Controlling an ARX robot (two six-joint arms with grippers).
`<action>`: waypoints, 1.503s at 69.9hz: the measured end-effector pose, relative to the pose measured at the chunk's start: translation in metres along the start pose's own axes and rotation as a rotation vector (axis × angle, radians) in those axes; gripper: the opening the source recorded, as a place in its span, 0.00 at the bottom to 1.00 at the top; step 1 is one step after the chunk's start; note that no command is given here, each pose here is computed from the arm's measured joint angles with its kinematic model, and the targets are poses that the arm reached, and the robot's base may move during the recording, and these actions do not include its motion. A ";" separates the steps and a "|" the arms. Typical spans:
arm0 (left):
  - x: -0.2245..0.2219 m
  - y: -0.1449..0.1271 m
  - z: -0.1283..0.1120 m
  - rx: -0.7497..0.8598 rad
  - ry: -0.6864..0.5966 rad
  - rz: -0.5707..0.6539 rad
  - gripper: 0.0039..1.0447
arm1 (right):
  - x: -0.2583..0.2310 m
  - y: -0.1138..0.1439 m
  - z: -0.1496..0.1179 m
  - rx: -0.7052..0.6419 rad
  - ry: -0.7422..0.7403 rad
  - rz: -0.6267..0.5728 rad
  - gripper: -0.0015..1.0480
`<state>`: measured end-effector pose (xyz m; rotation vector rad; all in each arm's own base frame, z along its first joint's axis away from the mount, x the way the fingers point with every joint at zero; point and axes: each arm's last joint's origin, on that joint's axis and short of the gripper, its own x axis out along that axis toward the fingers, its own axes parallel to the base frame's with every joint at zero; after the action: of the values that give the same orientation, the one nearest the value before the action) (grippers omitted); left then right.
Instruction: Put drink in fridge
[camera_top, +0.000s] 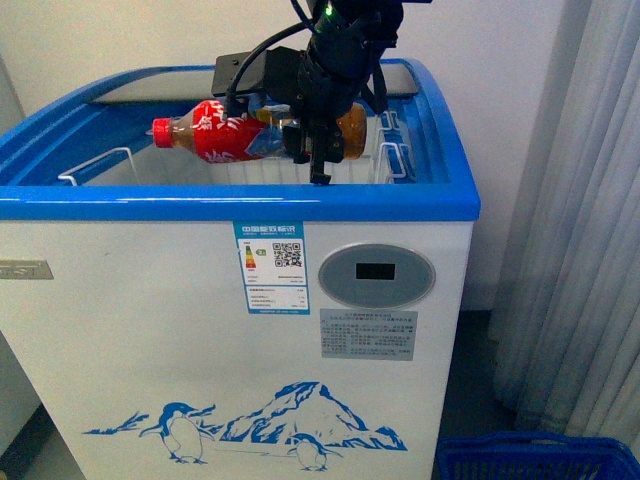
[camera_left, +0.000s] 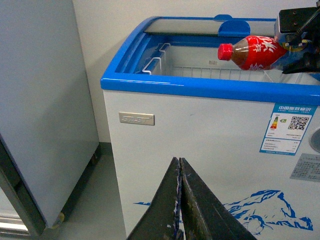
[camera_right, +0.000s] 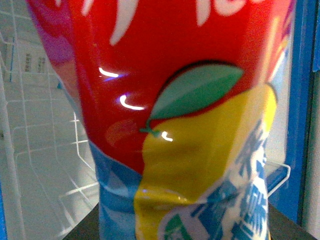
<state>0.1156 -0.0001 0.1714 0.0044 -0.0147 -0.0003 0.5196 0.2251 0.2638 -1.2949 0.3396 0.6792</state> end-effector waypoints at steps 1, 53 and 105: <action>0.000 0.000 0.000 0.000 0.000 0.000 0.02 | 0.001 0.000 0.000 0.004 0.000 -0.004 0.39; -0.018 0.000 -0.003 0.000 0.003 0.000 0.02 | -0.157 -0.083 -0.032 0.525 -0.175 -0.317 0.93; -0.018 0.000 -0.003 0.000 0.005 0.000 0.02 | -0.431 0.195 -0.143 1.286 -0.382 -0.746 0.55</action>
<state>0.0972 -0.0001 0.1682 0.0048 -0.0097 -0.0007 0.0873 -0.0049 0.3315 0.0061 -0.0689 -0.0252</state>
